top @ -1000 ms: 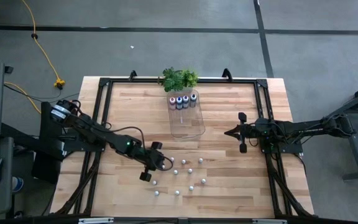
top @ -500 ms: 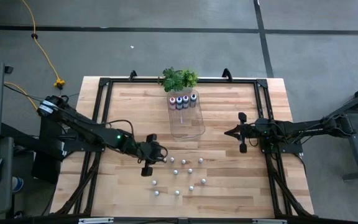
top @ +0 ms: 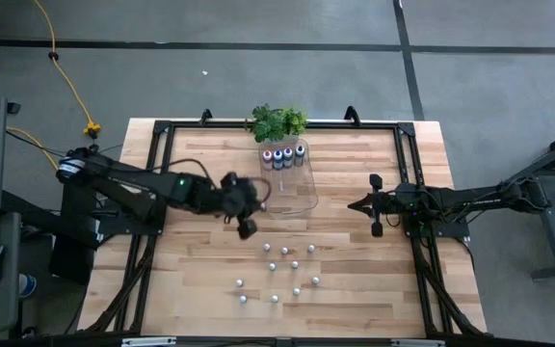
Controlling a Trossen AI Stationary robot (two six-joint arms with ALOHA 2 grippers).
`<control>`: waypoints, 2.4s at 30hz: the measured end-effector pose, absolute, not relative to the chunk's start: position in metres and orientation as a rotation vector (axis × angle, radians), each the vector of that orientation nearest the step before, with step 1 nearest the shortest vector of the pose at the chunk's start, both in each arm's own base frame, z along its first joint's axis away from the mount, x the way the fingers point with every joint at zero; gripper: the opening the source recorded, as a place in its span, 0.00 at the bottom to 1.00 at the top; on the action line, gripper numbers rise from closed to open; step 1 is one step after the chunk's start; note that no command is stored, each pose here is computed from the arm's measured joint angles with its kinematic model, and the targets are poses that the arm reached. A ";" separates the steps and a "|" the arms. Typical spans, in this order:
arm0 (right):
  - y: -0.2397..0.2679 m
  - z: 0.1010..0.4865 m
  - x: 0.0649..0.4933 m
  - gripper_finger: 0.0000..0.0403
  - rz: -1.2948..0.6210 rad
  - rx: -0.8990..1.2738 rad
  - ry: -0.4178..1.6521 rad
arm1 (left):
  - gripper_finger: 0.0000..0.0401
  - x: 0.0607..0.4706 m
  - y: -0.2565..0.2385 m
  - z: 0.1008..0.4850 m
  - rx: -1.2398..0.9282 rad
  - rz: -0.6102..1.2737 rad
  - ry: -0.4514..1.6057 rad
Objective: Pick & Place food coloring
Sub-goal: Put the small brown food coloring bottle into the transparent bin
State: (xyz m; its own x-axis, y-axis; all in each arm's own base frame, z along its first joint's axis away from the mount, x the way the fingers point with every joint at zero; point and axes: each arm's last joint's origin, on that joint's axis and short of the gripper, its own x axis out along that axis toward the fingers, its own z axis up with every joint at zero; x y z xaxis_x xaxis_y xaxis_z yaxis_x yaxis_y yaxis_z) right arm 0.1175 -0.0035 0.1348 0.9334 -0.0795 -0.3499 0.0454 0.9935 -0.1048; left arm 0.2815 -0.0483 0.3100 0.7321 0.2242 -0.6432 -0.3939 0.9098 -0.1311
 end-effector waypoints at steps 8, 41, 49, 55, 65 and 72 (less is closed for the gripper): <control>-0.003 0.135 0.118 0.00 -0.064 -0.096 0.360 | 0.08 0.305 -0.012 0.300 -0.371 0.550 0.643; -0.003 0.135 0.118 0.00 -0.064 -0.096 0.357 | 0.08 0.429 0.076 0.209 -0.406 0.589 0.826; -0.003 0.135 0.118 0.00 -0.064 -0.096 0.357 | 0.08 0.433 0.083 0.188 -0.431 0.664 0.848; -0.003 0.135 0.118 0.00 -0.064 -0.096 0.357 | 0.08 0.436 0.085 0.183 -0.407 0.709 0.819; -0.003 0.135 0.118 0.00 -0.064 -0.096 0.357 | 0.08 0.441 0.085 0.172 -0.406 0.691 0.824; -0.003 0.135 0.118 0.00 -0.064 -0.096 0.358 | 0.11 0.441 0.084 0.170 -0.409 0.682 0.835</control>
